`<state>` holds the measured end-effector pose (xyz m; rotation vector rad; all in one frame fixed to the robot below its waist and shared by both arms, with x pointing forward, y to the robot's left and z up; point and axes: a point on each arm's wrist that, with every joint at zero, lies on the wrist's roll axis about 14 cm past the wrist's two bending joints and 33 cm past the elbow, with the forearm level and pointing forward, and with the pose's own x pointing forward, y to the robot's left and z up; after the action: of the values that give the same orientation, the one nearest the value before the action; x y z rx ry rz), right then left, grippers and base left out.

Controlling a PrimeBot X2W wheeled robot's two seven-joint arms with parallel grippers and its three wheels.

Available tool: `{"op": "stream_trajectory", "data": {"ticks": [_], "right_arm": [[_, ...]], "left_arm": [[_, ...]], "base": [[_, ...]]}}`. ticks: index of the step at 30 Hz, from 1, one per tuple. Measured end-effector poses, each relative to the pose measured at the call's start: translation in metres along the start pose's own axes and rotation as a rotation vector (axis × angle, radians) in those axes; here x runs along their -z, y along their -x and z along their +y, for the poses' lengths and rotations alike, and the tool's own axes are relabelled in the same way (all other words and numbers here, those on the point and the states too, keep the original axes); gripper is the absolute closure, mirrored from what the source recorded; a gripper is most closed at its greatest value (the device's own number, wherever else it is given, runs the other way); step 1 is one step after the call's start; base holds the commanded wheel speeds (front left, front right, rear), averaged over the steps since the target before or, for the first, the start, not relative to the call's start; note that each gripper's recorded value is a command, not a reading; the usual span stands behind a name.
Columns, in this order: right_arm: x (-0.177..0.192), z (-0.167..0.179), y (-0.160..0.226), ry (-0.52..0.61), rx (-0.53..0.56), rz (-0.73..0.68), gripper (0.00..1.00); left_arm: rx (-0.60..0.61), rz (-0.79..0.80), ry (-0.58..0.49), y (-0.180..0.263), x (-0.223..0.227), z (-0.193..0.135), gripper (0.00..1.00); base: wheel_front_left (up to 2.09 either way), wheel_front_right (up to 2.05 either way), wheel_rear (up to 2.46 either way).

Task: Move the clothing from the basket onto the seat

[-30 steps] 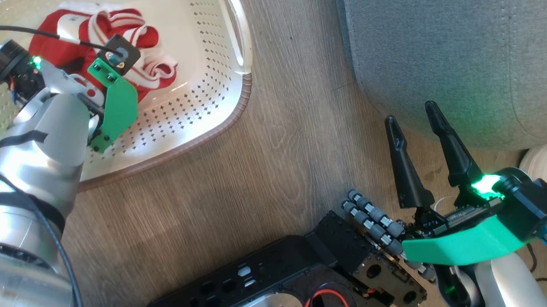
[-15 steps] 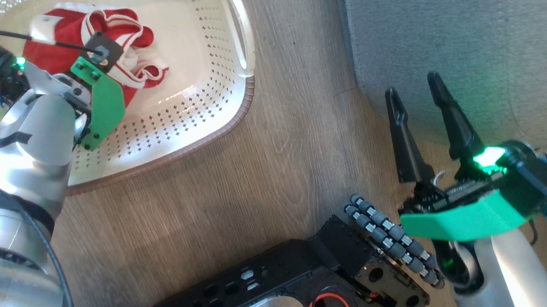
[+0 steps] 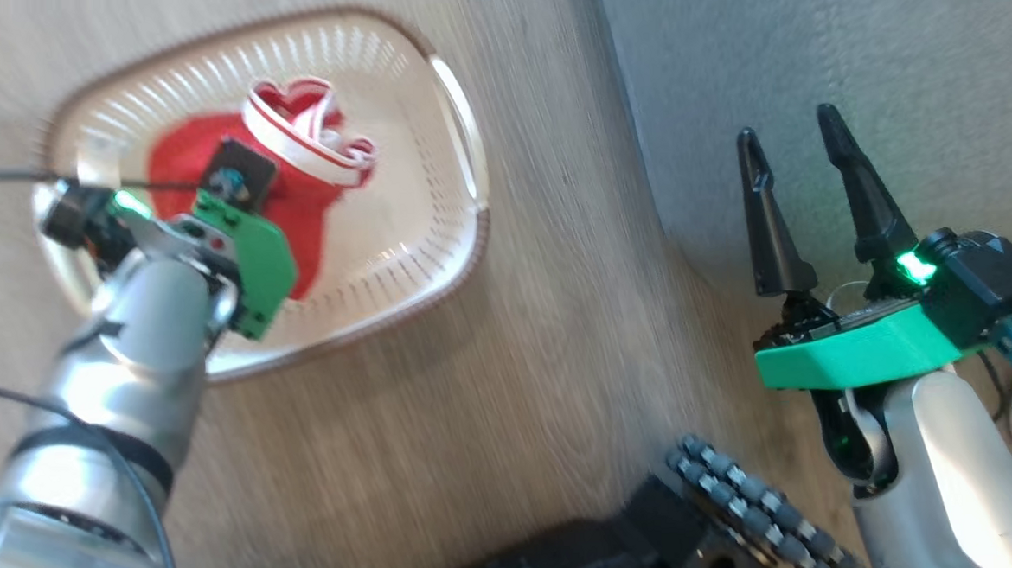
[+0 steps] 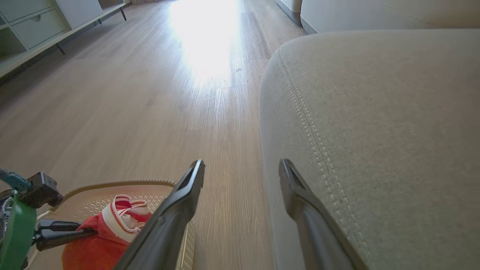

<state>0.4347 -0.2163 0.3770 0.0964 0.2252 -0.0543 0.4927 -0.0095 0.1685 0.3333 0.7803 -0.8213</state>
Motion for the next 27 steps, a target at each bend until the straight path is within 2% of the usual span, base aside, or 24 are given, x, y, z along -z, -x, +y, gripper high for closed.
{"op": "stream_trajectory", "data": {"ticks": [8, 16, 22, 27], "right_arm": [[-0.048, 0.010, 0.014, 0.015, -0.031, -0.118, 0.00], [-0.076, 0.032, 0.045, -0.018, -0.087, -0.189, 0.00], [-0.094, 0.049, 0.070, -0.025, -0.136, -0.244, 0.00], [-0.104, 0.058, 0.090, -0.030, -0.167, -0.283, 0.00]], "left_arm": [[-0.095, -0.236, 0.063, 0.071, -0.083, 0.003, 1.00], [-0.251, -0.624, 0.110, 0.179, -0.186, 0.015, 1.00], [-0.384, -0.892, 0.128, 0.278, -0.232, 0.018, 1.00], [-0.455, -1.086, 0.108, 0.354, -0.249, 0.002, 1.00]], "base": [[0.00, 0.00, 0.00], [0.00, 0.00, 0.00], [0.00, 0.00, 0.00], [0.00, 0.00, 0.00]]}}
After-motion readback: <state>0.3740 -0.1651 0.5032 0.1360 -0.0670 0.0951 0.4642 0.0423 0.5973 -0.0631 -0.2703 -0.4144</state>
